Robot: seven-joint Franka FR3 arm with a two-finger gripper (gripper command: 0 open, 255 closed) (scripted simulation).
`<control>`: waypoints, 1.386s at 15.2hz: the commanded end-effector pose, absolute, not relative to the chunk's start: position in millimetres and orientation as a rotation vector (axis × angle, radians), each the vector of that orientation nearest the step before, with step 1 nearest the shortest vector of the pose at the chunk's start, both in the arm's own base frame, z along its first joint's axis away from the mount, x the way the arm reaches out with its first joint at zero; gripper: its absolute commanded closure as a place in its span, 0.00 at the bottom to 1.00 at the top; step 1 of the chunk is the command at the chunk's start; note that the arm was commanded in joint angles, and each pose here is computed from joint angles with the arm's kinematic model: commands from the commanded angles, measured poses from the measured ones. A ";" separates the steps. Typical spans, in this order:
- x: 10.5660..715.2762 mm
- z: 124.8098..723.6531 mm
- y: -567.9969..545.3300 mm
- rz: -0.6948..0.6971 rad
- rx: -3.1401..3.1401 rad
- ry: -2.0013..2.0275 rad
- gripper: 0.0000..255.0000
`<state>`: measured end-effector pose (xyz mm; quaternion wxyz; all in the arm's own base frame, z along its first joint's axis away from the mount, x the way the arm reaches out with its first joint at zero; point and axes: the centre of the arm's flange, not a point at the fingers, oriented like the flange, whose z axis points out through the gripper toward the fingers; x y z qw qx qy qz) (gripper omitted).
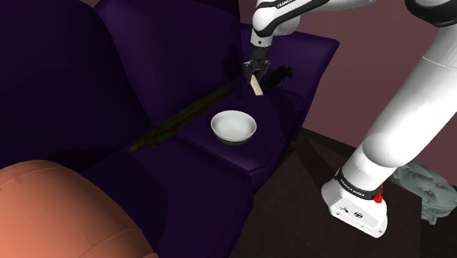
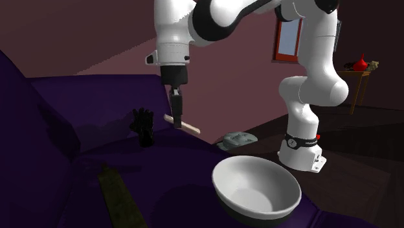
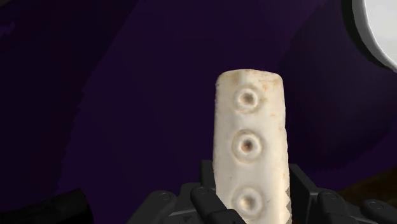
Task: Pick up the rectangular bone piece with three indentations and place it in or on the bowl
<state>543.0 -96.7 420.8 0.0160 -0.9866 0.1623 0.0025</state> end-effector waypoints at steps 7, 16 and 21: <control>514.7 429.9 -8.6 0.008 -3.068 0.505 1.00; 477.8 434.2 104.3 0.008 -3.068 0.505 1.00; 470.3 419.3 127.2 0.008 -3.068 0.505 1.00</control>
